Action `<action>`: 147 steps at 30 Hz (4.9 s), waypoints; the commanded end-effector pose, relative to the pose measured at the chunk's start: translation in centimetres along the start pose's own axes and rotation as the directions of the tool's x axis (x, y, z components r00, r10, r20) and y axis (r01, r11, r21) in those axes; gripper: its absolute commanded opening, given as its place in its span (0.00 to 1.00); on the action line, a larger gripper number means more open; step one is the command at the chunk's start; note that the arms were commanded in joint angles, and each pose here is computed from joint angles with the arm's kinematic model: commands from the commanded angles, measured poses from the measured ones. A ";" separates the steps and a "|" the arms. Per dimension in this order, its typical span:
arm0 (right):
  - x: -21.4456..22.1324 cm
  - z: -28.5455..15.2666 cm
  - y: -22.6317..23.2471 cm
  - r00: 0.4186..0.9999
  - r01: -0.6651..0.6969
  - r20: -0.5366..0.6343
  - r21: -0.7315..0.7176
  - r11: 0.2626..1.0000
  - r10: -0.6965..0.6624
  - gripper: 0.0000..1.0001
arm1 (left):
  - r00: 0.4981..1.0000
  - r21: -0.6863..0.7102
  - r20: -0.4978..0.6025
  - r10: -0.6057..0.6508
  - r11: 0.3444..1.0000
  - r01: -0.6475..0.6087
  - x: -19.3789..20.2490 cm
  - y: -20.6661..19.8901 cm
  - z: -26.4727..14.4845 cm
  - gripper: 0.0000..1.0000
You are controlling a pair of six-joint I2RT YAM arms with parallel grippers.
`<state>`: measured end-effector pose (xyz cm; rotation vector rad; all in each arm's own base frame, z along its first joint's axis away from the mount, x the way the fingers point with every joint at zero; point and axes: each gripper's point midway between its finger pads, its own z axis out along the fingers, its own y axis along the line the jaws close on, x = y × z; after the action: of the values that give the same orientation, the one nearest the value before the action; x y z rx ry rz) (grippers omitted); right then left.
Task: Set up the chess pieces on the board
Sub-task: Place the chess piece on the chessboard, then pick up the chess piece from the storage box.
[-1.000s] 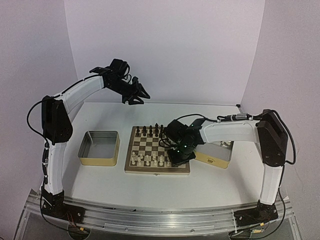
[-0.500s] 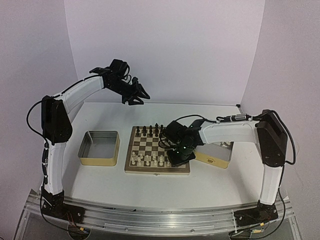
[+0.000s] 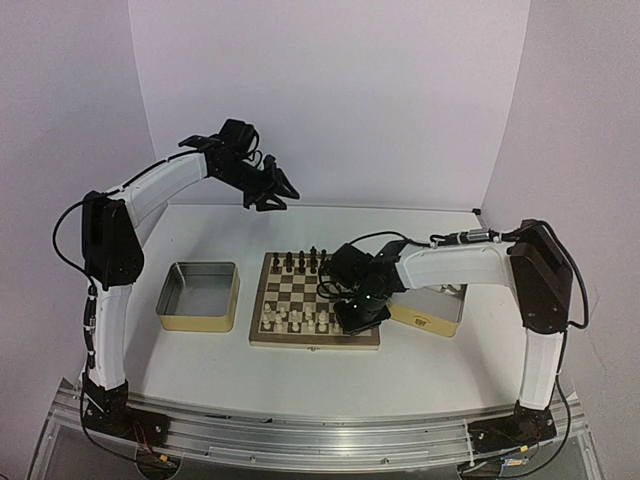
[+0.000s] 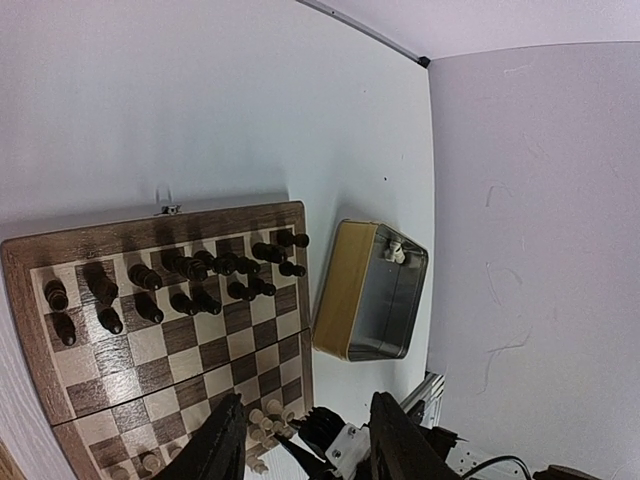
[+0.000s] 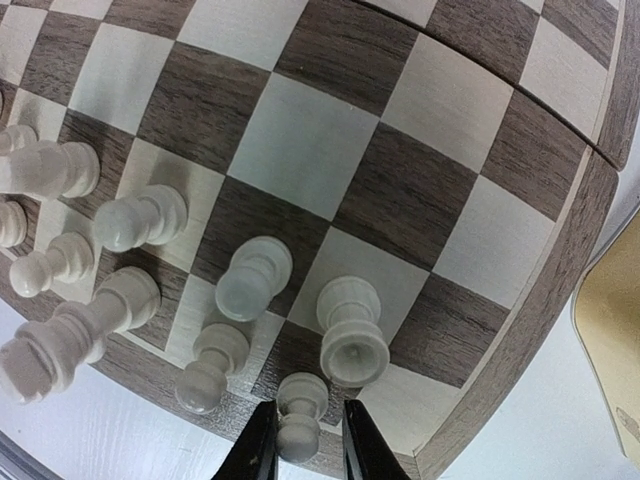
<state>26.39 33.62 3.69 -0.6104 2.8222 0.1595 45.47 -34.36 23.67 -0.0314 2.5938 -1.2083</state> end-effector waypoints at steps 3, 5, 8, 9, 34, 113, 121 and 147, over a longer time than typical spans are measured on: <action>-0.5 0.0 0.1 1.000 0.001 0.022 0.012 1.000 -0.002 0.23 | 0.996 0.049 0.075 0.042 0.998 -0.045 -0.8 -3.0 -3.4 0.41; -0.6 -0.1 0.2 1.000 0.001 0.025 0.011 1.000 -0.001 0.24 | 0.996 0.049 0.074 0.042 0.998 -0.046 -0.8 -3.0 -3.4 0.42; -0.8 -0.2 0.3 1.000 0.001 0.028 0.007 1.000 -0.002 0.25 | 0.996 0.051 0.077 0.044 0.998 -0.048 -0.8 -3.1 -3.5 0.41; -0.8 -0.2 0.3 1.000 0.002 0.029 0.006 1.000 -0.002 0.25 | 0.996 0.052 0.076 0.044 0.998 -0.048 -0.8 -3.1 -3.5 0.41; -3.7 -7.4 1.3 0.986 0.028 0.165 -0.065 0.997 -0.017 0.35 | 0.995 0.063 0.083 0.048 0.997 -0.053 -1.0 -3.3 -3.4 0.42; -3.4 -0.2 -28.3 0.779 -0.627 0.080 0.122 0.769 0.622 0.00 | 0.989 0.152 -0.044 0.140 0.979 -0.132 5.5 -9.9 5.7 0.42; -1.4 -3.3 -24.5 0.852 -0.524 -0.021 -0.024 0.851 0.524 0.00 | 0.989 0.161 -0.067 0.132 0.980 -0.120 5.9 -9.6 6.0 0.42; 4.5 -2.3 -20.1 0.826 -0.509 -0.350 -0.125 0.851 0.442 0.00 | 0.989 0.161 -0.075 0.126 0.980 -0.113 6.4 -9.0 6.4 0.42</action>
<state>32.06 13.95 4.47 0.0735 3.1363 0.5620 40.01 -45.85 22.99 0.1905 2.5818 -1.3527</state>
